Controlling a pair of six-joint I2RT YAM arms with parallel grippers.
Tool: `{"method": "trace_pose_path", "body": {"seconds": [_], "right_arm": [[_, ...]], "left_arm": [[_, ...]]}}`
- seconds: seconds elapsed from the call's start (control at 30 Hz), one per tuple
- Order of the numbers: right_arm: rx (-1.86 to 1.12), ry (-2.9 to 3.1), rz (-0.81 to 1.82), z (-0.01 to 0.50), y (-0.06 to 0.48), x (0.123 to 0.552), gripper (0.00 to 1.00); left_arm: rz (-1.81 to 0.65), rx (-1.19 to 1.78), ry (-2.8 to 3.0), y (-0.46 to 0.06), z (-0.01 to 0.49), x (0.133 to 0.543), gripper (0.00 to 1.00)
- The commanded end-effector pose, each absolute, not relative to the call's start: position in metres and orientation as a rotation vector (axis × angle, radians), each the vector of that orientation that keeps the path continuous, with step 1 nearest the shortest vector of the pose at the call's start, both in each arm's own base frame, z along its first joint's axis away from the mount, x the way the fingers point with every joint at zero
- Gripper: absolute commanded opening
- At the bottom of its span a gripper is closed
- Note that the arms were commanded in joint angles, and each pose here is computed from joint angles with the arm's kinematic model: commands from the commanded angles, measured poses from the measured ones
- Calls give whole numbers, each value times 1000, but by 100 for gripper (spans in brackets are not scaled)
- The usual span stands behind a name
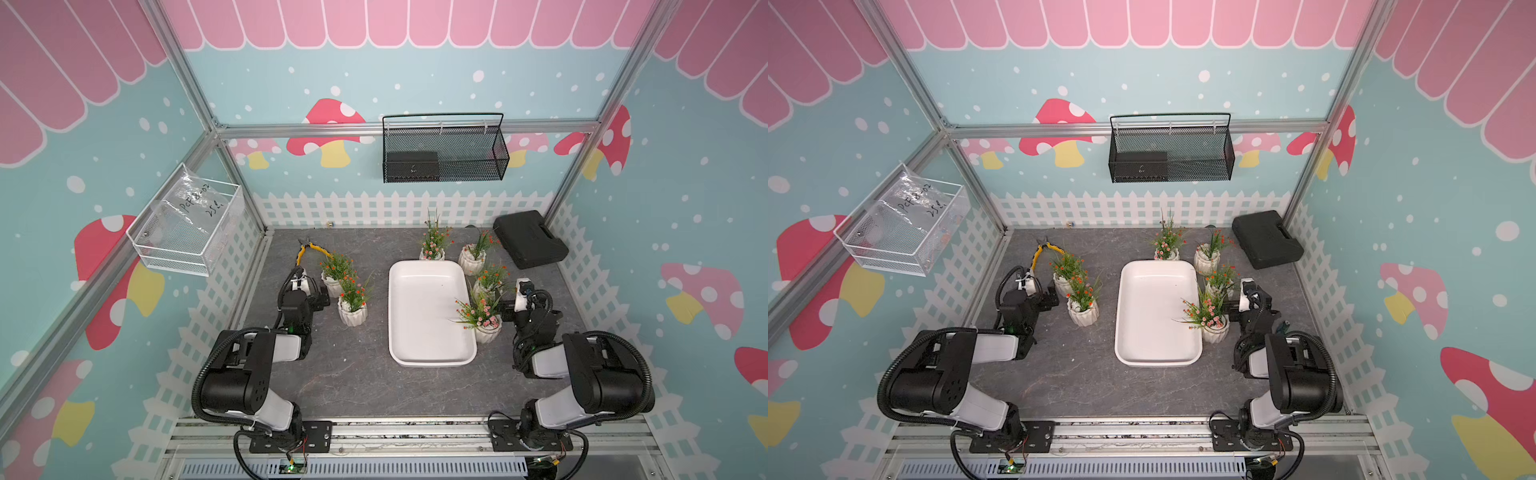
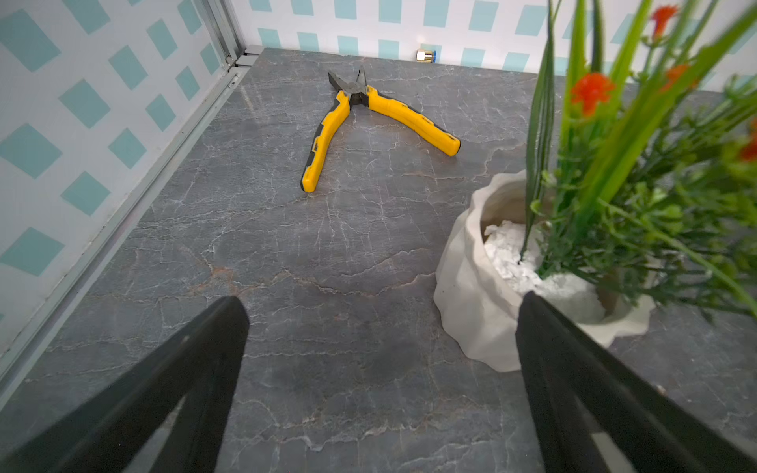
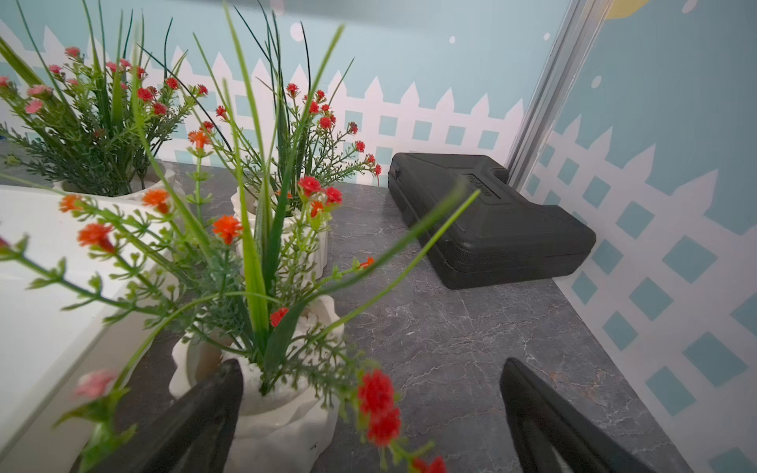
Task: Put the potted gypsophila into the storage box
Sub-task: Pick up the baby's breath potted plant from the center of the board.
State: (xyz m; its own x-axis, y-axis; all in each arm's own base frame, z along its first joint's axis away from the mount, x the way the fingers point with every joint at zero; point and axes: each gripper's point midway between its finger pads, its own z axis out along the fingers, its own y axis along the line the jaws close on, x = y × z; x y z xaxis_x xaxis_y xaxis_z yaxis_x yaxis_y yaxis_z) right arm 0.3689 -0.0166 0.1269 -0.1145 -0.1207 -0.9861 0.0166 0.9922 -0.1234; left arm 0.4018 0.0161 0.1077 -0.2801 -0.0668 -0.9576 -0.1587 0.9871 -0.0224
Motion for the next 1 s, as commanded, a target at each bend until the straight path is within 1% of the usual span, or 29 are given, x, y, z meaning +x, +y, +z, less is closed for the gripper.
{"method": "trace_pose_path", "body": {"seconds": [0.0,0.9,0.97], "right_arm": [[-96,1650,-127,134,-14,371,100],[-84,1647,-136,135,-16,369,100],[-65,1642,-140,137,-18,369,97]], "left_arm": [[84,-150,1829,14,116,404,99],[61,-155,1833,16,115,404,100],[74,-167,1820,18,119,403,100]]}}
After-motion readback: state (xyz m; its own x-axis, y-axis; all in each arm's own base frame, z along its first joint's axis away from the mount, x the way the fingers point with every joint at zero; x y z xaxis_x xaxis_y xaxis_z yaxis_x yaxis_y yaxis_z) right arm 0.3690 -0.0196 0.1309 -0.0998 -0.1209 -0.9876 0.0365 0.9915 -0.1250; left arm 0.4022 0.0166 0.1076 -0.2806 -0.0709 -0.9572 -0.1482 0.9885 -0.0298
